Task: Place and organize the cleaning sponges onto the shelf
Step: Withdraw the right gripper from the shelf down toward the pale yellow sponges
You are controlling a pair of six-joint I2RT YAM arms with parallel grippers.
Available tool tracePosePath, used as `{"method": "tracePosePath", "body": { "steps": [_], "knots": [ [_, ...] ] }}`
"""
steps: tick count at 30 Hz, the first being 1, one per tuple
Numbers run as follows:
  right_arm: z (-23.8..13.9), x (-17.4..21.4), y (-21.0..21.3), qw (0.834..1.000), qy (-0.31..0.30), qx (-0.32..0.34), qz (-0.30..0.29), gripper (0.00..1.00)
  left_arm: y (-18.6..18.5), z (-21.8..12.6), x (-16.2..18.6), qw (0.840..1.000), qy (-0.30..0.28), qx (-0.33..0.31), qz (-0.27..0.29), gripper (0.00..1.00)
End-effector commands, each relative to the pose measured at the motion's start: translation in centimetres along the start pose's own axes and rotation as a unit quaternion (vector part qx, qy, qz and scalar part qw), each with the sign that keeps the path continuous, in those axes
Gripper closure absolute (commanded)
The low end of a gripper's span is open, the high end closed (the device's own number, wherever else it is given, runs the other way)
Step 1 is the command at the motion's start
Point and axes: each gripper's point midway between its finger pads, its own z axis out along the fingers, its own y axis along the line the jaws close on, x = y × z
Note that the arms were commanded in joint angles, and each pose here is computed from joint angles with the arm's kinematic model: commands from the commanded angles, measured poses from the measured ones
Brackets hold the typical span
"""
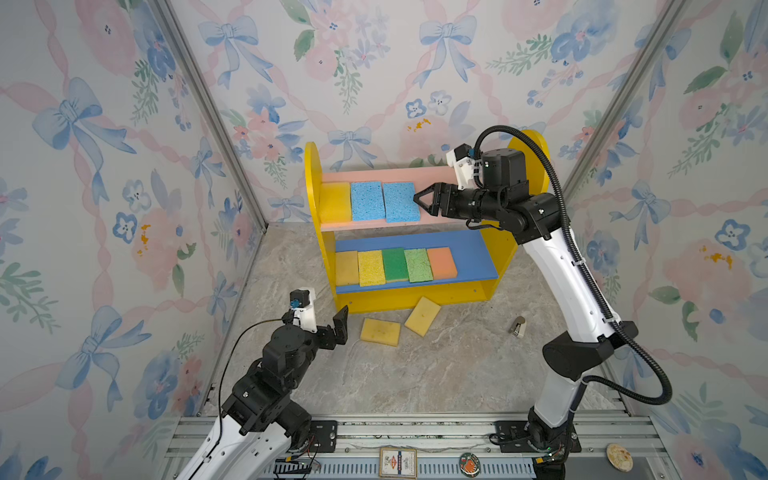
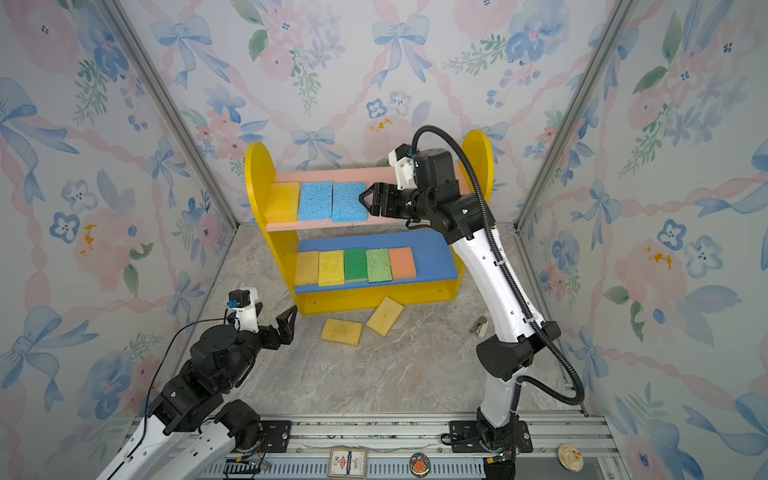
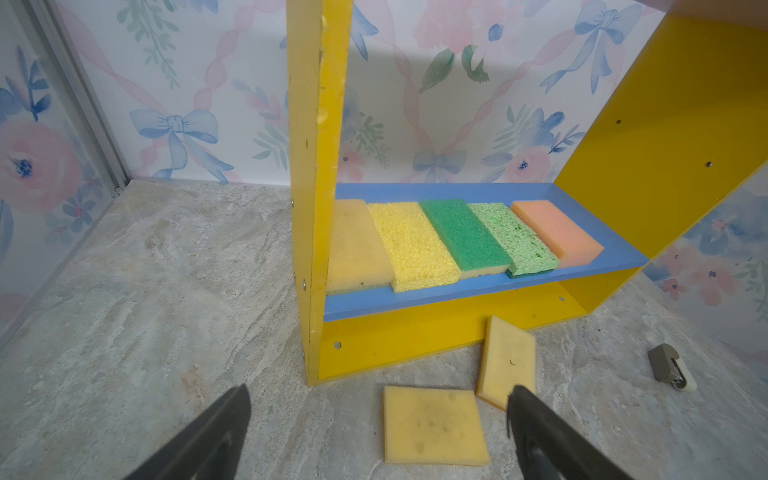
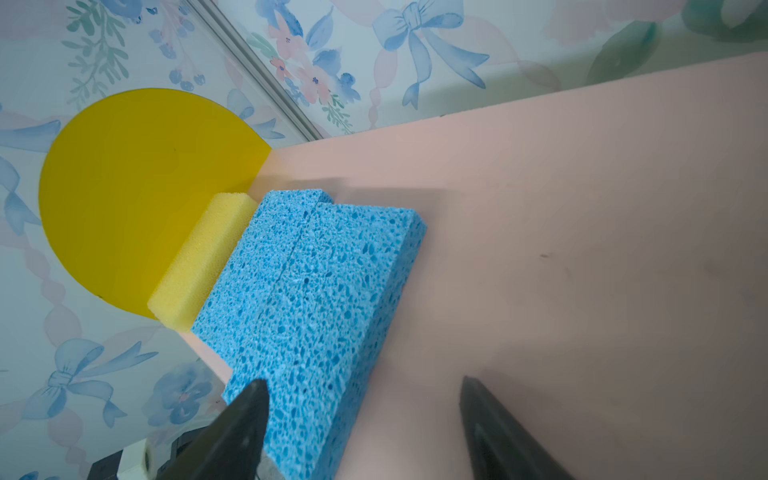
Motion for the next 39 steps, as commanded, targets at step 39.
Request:
{"method": "tracePosePath", "body": {
  "steps": [39],
  "knots": [
    [-8.5, 10.5, -0.8, 0.999, 0.027, 0.024, -0.004, 0.19, 0.0, 0.5, 0.4, 1.000, 0.003, -0.001, 0.004, 0.02]
  ]
}}
